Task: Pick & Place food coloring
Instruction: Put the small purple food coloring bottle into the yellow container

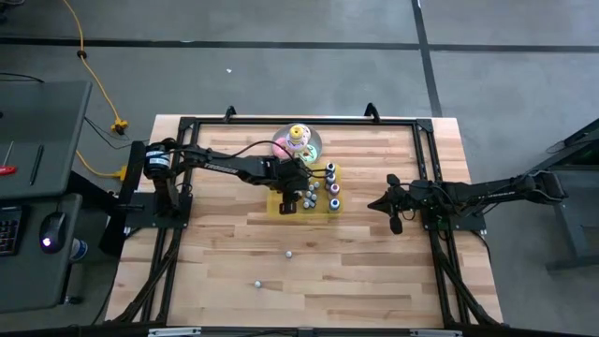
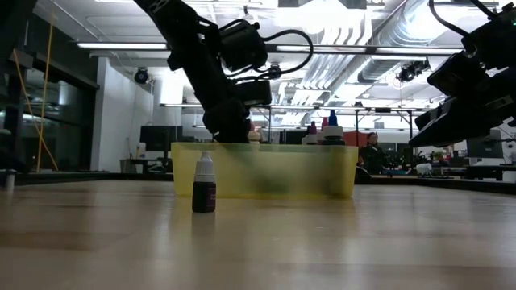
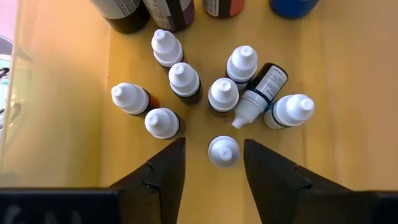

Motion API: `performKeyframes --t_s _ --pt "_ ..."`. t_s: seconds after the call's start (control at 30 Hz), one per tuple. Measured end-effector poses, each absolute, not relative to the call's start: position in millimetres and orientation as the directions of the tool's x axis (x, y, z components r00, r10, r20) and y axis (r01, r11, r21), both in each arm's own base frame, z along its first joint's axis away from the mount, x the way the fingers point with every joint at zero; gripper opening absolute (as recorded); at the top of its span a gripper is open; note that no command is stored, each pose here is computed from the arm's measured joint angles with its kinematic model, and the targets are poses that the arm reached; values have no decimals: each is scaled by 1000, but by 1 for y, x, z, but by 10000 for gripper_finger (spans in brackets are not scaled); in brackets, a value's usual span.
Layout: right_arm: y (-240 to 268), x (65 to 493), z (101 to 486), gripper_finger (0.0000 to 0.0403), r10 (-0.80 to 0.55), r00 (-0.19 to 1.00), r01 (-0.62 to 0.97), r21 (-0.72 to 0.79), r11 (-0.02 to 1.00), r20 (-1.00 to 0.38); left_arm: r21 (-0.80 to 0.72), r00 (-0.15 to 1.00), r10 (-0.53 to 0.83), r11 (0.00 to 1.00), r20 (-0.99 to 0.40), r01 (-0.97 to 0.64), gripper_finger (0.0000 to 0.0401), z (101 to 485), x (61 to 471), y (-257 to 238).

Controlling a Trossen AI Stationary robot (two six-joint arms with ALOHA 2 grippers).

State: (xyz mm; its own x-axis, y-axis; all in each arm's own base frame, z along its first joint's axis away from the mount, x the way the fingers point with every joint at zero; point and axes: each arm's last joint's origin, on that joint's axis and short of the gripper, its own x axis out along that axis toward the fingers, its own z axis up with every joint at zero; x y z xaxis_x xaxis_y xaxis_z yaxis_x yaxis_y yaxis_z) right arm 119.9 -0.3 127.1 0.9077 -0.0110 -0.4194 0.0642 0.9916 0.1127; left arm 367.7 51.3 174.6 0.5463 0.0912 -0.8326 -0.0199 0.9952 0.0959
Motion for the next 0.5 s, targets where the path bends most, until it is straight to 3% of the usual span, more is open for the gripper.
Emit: performKeyframes --t_s 0.27,0.5 --pt "0 120 127 0 -11 908 64 113 992 -419 98 538 93 995 -838 -19 168 192 372 52" --pt "0 120 127 0 -11 908 64 113 992 -419 99 588 92 995 -804 -21 168 249 367 51"
